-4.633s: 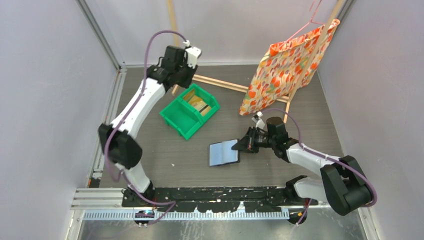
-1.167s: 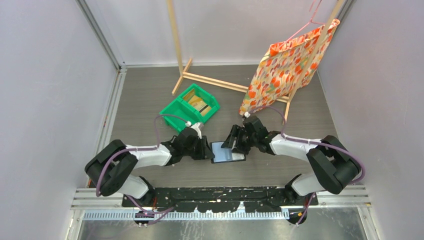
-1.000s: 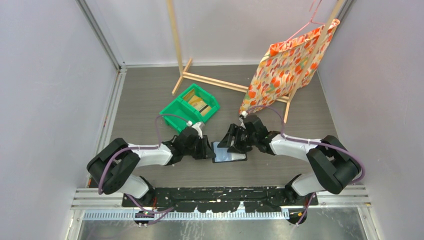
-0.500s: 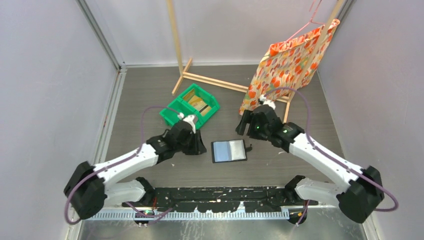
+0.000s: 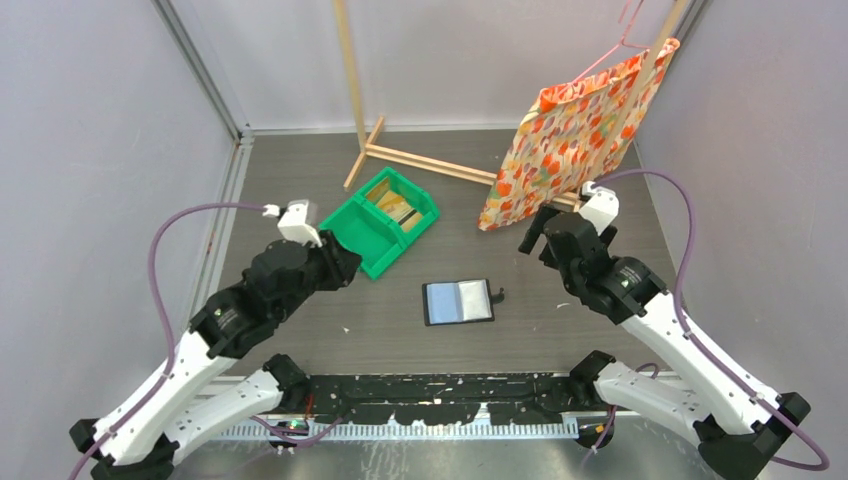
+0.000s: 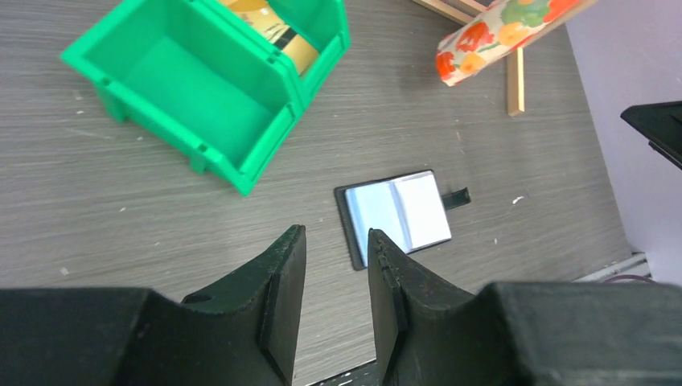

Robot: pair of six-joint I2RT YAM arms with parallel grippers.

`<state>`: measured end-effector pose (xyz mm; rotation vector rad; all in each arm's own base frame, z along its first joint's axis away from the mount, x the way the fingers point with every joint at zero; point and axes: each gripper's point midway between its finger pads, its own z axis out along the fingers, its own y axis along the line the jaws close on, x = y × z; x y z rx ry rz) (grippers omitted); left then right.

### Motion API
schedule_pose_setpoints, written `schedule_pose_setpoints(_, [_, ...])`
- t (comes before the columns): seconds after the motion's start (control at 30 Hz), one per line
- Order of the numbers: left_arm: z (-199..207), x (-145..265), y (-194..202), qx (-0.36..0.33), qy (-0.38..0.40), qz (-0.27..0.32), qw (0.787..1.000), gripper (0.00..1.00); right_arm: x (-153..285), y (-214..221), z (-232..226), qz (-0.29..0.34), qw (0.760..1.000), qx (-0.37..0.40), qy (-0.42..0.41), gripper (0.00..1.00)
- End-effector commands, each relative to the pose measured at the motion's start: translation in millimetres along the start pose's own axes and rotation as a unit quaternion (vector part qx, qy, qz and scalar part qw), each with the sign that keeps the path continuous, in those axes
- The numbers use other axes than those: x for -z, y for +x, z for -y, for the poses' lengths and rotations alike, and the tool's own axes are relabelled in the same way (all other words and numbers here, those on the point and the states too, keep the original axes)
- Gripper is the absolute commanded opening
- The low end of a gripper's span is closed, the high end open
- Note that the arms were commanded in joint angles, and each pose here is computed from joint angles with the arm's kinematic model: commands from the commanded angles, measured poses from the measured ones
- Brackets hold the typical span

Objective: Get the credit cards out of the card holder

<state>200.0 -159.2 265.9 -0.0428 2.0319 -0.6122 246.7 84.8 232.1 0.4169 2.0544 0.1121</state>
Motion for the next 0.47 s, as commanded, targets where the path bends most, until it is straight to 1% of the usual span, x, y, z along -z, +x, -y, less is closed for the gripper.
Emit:
schedule_pose_setpoints(0.0, [-36.0,17.5,4.8,-0.004,-0.06,0.017,0.998,0.36,-2.3,9.4,15.4,0.001,1.0,-0.009,0.027,1.0])
schedule_pose_setpoints(0.2, [-52.7,37.0,6.5,0.015,-0.077,0.031,0.996,0.36,-0.5,19.0,22.1,-0.001,0.999,-0.029,0.024,1.0])
schedule_pose_setpoints(0.43, [-55.5,41.0,7.5,0.015,-0.08,0.03,0.996,0.36,3.4,17.9,23.0,0.007,0.999,-0.042,0.01,1.0])
